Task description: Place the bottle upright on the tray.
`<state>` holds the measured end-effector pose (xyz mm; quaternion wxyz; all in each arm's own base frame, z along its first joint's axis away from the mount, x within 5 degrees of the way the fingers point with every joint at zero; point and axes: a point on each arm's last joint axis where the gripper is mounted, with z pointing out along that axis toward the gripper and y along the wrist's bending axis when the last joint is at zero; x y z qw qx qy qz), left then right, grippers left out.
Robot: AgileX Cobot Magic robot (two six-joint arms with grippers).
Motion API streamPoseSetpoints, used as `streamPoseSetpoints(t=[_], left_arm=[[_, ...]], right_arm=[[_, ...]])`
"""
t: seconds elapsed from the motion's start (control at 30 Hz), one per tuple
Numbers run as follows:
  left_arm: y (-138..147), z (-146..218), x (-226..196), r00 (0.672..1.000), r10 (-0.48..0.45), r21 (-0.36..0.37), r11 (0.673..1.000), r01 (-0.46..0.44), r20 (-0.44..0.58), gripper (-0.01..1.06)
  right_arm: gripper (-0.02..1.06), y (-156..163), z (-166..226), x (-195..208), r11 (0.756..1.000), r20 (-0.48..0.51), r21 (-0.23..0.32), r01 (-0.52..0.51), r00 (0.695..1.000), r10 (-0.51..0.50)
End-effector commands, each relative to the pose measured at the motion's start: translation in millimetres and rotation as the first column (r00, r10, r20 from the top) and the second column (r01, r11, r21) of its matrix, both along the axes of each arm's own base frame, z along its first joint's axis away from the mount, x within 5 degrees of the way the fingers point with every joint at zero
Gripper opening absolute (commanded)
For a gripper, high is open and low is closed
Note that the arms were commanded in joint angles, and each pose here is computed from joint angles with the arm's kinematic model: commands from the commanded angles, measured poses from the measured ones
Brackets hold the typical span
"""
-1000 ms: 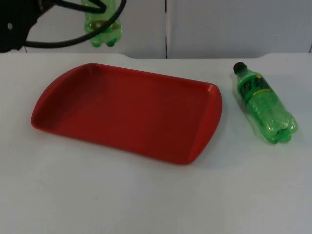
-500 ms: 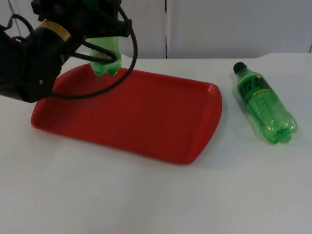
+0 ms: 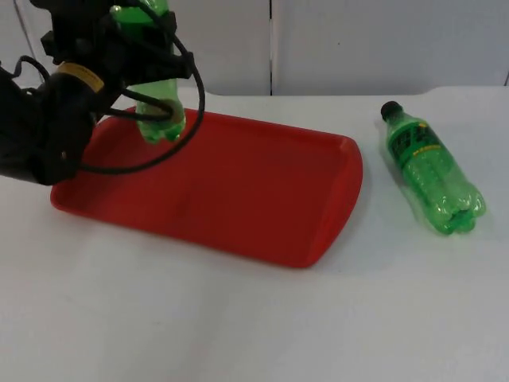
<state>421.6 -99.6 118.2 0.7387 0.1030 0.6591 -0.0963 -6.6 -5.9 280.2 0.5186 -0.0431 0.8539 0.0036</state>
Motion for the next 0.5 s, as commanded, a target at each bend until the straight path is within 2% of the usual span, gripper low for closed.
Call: streamPoseSetpoints(t=[0.0,0.47], left_arm=[[-2,-3,2,1.0,-0.015,-0.008,1.0,0.015,0.018,0.0],[-3,-31,4,0.999,-0.02,0.005,1.0,0.02,-0.035,0.0]], right_arm=[[1.04,0,0,0,1.0,0.007,-0.004,0.011,1.0,-0.011],[1.04,0,0,0,1.0,0.007,-0.004,0.011,1.0,-0.011]])
